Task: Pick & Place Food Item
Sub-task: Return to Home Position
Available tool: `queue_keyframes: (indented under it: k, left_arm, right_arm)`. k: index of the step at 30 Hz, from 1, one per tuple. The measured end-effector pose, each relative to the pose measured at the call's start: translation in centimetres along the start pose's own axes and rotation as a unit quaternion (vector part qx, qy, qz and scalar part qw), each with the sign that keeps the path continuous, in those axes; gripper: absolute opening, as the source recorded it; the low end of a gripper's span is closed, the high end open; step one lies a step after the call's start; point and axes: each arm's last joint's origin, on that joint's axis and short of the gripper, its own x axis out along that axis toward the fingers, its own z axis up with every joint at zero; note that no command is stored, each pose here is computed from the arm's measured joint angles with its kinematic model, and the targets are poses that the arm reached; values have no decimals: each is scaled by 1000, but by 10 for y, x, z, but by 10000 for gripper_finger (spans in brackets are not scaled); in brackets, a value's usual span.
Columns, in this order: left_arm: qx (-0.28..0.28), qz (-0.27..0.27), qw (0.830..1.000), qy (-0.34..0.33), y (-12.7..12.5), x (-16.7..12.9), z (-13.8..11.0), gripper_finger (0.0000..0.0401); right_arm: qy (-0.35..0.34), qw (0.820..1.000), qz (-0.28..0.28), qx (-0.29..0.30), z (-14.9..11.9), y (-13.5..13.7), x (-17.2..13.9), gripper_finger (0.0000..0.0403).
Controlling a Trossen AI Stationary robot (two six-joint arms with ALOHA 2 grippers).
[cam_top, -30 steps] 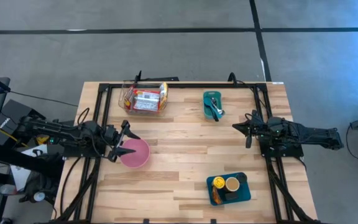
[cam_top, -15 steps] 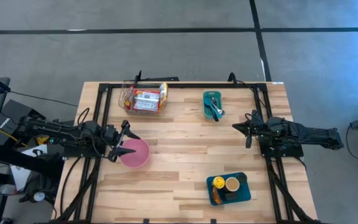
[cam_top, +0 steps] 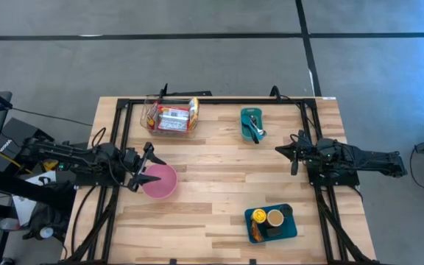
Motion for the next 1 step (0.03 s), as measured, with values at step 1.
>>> queue_keyframes:
  k: [1]
  left_arm:
    - [0, 0, 1000, 0, 0, 0, 0, 271]
  right_arm:
    - [0, 1000, 0, 0, 0, 0, 0, 0]
